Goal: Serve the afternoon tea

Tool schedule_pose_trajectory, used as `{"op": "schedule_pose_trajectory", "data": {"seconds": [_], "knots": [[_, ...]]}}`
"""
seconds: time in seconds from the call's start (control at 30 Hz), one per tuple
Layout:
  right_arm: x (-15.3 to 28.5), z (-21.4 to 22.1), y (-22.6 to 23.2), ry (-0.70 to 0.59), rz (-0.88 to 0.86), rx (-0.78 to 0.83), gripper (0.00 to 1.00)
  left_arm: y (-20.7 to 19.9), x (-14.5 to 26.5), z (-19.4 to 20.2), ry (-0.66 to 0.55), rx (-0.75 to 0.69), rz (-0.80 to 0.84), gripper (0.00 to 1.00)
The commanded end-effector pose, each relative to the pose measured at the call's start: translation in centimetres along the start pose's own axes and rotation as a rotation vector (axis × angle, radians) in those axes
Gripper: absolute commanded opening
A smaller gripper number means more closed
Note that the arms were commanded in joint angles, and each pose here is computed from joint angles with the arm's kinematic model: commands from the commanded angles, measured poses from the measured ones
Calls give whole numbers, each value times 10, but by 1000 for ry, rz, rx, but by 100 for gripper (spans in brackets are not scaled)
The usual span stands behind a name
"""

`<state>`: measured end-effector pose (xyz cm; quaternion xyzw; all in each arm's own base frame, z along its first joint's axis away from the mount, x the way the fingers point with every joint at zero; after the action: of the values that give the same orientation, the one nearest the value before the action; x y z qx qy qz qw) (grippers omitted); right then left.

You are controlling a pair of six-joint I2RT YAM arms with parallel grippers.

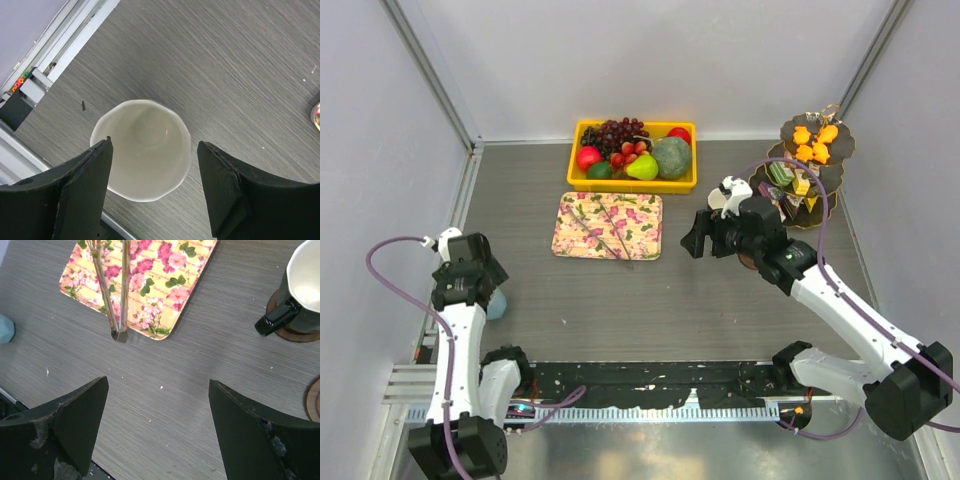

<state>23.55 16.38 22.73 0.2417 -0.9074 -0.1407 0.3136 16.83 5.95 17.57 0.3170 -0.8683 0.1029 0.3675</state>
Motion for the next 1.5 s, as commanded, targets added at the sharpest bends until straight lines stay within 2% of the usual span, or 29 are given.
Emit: {"op": "schedule_pose_trajectory", "data": {"seconds": [0.0,0.27,0.4,0.5,0.6,0.9,1.13,1.23,1.3,1.47], "knots": [[8,-14,12,-87,-74,13,88,3,7,-14,-6,74,1,75],[15,-11,13,-99,-93,32,88,38,36,-37,-172,172,-175,74],[17,-11,15,-105,-116,35,89,45,29,-34,-108,206,-208,70],[18,-10,16,-115,-124,35,88,46,19,-32,-50,268,-192,59],[20,-9,16,-118,-131,37,89,41,10,-29,7,296,-143,53],[23,-7,16,-129,-133,50,89,39,-24,-10,138,285,-144,48],[20,-5,15,-119,-122,49,89,37,-44,-5,200,244,-153,48],[19,-4,13,-112,-112,55,90,33,-46,-4,218,239,-118,38],[18,-4,12,-111,-107,56,89,27,-42,-6,218,240,-61,28],[16,-3,18,-107,-127,63,88,14,-16,-13,138,301,78,5]]}}
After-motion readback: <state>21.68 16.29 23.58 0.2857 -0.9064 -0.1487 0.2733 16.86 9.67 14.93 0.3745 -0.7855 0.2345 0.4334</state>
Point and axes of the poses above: each gripper's point midway between its finger pads, its own x axis back along the fingers, its own y axis along the line the jaws close on, z = x × y, the point moved 6 cm from there along x, back along the fingers, and after that the axes turned 4 degrees about -x, right-handed, at the moved point
